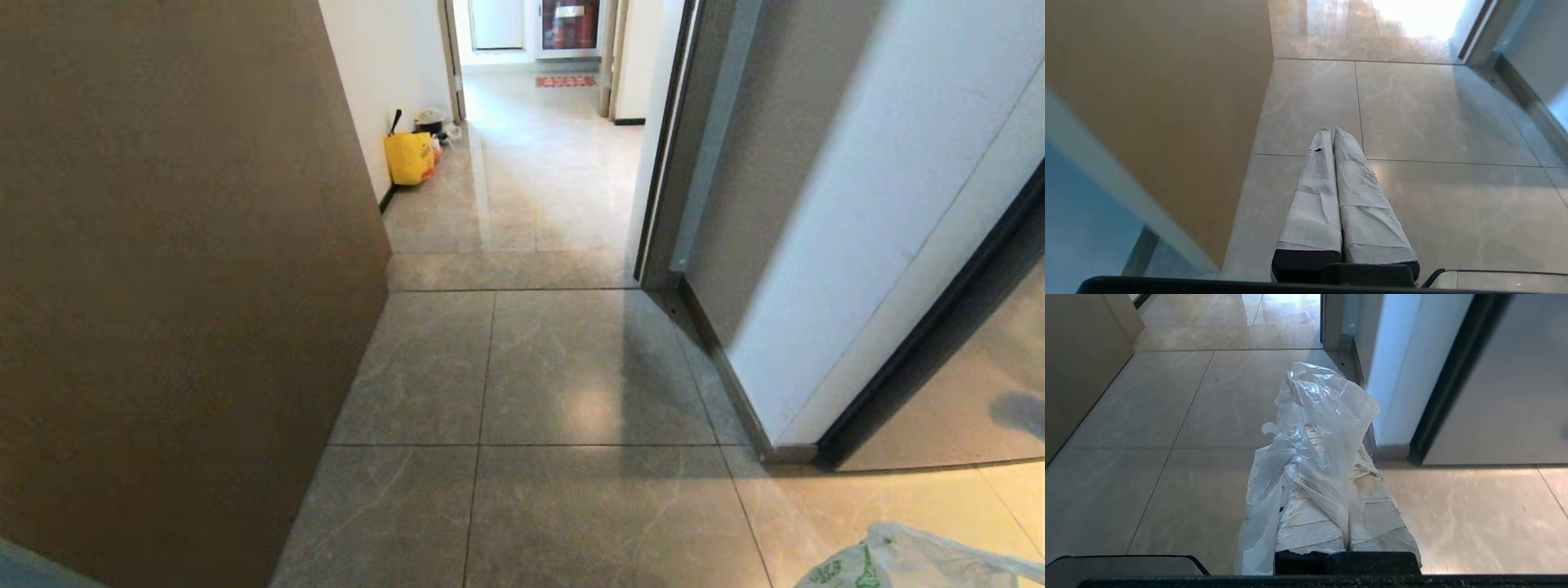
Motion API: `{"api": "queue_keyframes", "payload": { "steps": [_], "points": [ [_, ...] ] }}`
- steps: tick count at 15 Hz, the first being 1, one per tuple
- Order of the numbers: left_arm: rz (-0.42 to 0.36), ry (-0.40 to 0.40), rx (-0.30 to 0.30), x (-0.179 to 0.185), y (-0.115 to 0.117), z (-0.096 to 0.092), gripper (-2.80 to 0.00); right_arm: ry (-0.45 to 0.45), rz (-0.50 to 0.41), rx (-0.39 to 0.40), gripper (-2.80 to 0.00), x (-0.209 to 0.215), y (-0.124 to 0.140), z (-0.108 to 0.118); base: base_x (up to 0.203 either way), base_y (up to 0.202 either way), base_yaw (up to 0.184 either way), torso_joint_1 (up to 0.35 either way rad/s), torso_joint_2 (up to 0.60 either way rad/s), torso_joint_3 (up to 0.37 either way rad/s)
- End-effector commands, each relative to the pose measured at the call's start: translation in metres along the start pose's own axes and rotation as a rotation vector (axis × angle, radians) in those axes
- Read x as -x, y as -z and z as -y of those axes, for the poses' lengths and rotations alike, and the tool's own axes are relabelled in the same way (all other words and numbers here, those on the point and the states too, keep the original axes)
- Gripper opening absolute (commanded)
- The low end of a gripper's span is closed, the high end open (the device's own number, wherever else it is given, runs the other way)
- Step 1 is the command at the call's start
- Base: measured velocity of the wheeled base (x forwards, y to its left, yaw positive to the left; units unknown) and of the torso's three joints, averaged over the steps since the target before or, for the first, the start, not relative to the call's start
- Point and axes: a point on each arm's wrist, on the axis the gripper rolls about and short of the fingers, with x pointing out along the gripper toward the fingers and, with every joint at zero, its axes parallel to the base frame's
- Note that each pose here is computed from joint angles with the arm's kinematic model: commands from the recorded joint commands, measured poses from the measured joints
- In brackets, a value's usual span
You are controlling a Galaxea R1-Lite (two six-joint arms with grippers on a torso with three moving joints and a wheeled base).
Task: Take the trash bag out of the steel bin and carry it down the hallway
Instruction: Put the trash bag at the door
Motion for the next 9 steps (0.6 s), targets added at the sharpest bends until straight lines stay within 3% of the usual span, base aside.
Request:
{"api": "queue_keyframes", "payload": {
  "steps": [1, 9],
  "points": [
    [0.000, -0.001, 0.001, 0.0000, 0.0000, 0.0000, -2.80, 0.000, -0.001, 0.000, -2.80, -0.0001, -0.0001, 0.0000, 0.193, 0.000, 0.000, 0.000, 0.00, 0.000],
    [0.000, -0.001, -0.001, 0.0000, 0.0000, 0.0000, -2.80, 0.000, 0.000, 0.000, -2.80, 0.0000, -0.0001, 0.0000, 0.192, 0.000, 0.000, 0.003, 0.00, 0.003]
  ]
}}
